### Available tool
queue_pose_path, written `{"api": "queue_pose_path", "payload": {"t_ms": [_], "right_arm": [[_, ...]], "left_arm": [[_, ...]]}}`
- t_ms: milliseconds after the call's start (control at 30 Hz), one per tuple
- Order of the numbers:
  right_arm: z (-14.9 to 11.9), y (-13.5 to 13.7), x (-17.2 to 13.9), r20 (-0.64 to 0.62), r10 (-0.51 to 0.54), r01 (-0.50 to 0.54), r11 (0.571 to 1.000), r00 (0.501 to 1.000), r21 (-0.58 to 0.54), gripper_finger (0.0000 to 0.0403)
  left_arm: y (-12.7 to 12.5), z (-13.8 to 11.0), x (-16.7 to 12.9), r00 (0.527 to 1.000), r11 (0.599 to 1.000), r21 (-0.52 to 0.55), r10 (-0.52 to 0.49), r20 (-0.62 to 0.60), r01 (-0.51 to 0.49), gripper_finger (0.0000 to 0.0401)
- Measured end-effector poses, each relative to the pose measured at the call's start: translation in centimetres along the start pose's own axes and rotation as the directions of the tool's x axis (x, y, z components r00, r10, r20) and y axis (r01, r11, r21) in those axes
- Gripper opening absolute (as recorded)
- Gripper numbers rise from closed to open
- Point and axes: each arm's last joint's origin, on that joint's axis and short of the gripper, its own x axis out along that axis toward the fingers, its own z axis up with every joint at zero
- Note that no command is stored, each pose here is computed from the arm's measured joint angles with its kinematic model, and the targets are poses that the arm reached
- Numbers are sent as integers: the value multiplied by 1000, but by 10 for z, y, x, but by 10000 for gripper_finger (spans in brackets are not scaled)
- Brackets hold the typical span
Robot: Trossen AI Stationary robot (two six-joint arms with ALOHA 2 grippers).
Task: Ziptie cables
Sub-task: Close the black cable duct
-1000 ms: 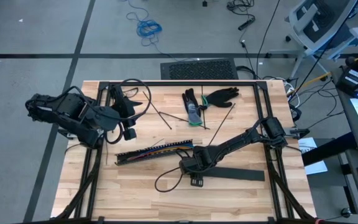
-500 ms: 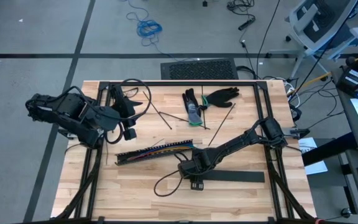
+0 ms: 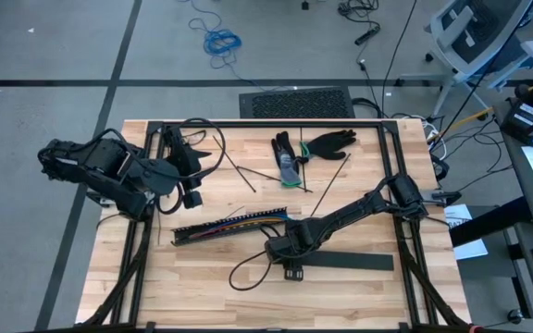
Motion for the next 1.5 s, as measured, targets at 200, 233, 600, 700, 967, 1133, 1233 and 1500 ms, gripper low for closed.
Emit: {"api": "queue_pose_path", "payload": {"t_ms": [200,233,600,700,967,1133,1233,1500], "right_arm": [[1,1,-17,42,6,-5,1000,999,-25,238],[1,1,-20,50,9,-8,1000,999,-25,238],[-2,0,-21,19,-6,6,1000,1000,-8,243],[-3,0,-14,36,30,-30,999,999,10,255],[-7,-1,-5,32,84,-85,995,996,42,307],[-6,-3,-5,44,53,-53,998,998,19,341],[-6,-6,-5,50,8,-9,1000,999,14,355],[-4,-8,-10,46,4,-6,999,999,47,365]], "left_arm": [[0,-2,0,1000,1000,13,2,-15,-2,157],[0,-2,0,1000,1000,12,2,-14,-2,157],[0,-2,0,1000,1000,-9,3,-19,-3,157],[0,-3,0,1000,1000,-3,5,-28,-5,157],[1,-5,0,999,1000,7,7,-39,-6,157],[1,-5,0,999,1000,6,7,-38,-6,157],[1,-4,0,999,1000,5,6,-37,-6,157],[1,-4,0,999,1000,3,6,-37,-6,157]]}}
